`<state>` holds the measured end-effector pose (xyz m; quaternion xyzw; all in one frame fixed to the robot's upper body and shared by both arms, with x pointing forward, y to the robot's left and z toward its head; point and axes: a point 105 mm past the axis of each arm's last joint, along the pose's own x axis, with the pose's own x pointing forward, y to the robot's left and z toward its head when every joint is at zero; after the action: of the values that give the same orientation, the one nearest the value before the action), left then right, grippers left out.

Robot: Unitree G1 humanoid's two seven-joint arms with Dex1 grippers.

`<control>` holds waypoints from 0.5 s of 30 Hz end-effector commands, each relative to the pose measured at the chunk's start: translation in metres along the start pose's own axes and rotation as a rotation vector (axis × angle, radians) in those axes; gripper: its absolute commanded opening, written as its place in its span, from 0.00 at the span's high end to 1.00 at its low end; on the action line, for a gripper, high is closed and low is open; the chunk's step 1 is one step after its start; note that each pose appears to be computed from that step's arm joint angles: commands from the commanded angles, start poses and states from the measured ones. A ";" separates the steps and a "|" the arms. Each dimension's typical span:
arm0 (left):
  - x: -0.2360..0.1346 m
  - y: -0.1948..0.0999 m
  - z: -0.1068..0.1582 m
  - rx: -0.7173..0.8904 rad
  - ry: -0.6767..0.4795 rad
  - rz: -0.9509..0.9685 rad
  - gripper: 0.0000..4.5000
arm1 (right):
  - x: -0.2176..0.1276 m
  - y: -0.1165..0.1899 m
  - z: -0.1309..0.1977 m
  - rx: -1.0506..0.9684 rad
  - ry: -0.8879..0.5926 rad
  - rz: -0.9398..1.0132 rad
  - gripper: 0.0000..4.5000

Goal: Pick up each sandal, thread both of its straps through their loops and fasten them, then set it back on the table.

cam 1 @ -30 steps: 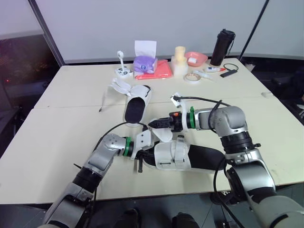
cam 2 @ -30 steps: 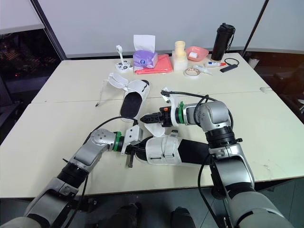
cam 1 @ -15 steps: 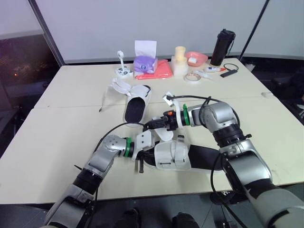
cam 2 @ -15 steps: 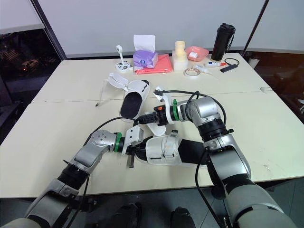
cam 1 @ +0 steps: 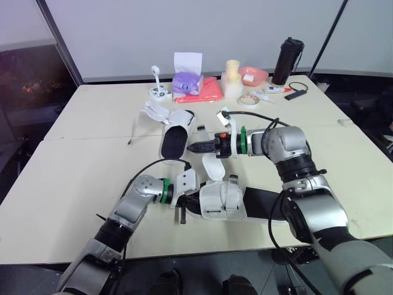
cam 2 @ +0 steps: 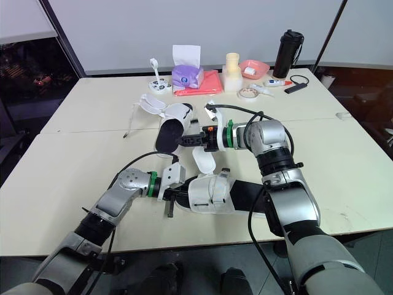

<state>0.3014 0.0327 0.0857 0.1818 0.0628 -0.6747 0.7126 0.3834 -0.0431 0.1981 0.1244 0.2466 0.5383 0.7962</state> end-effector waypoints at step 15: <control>0.008 -0.013 -0.023 -0.055 0.073 -0.044 1.00 | -0.010 0.026 0.027 -0.086 -0.074 0.053 0.99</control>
<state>0.3010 0.0314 0.0857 0.1807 0.0604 -0.6761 0.7118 0.3804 -0.0414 0.2178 0.1211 0.2213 0.5462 0.7988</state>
